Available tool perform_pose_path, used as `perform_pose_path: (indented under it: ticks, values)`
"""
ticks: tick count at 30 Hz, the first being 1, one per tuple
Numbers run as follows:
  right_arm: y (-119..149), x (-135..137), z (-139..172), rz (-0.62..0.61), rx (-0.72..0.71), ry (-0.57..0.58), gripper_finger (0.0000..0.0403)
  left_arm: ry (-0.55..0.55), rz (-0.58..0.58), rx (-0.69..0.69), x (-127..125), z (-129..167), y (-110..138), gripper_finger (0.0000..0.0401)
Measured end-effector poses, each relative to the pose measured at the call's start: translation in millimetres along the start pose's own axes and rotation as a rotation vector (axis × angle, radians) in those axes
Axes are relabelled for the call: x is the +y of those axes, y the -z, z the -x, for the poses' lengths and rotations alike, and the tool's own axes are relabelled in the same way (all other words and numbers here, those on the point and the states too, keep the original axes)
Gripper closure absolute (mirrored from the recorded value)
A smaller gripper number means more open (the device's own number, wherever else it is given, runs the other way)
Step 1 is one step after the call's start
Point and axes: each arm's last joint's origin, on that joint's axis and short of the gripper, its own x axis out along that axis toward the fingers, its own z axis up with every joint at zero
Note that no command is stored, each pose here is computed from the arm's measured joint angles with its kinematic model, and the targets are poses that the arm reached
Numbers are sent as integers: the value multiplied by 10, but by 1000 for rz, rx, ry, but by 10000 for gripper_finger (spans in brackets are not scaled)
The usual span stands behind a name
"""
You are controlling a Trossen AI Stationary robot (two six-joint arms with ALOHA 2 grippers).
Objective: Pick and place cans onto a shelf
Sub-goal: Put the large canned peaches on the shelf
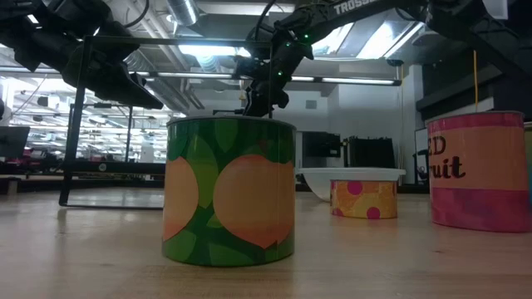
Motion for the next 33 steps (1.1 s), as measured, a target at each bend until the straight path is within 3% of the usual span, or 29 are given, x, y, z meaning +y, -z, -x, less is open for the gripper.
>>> perform_pose_path:
  ticks: [10, 20, 33]
  values:
    - [-71, -63, 11, -169, -78, 59, 309, 0, 0, 0, 0, 0, 0, 321]
    - [-92, -52, -1, -269, -117, 18, 309, 0, 0, 0, 0, 0, 0, 321]
    - [-33, -32, -200, -273, -86, 5, 309, 1, 0, 0, 0, 0, 0, 321]
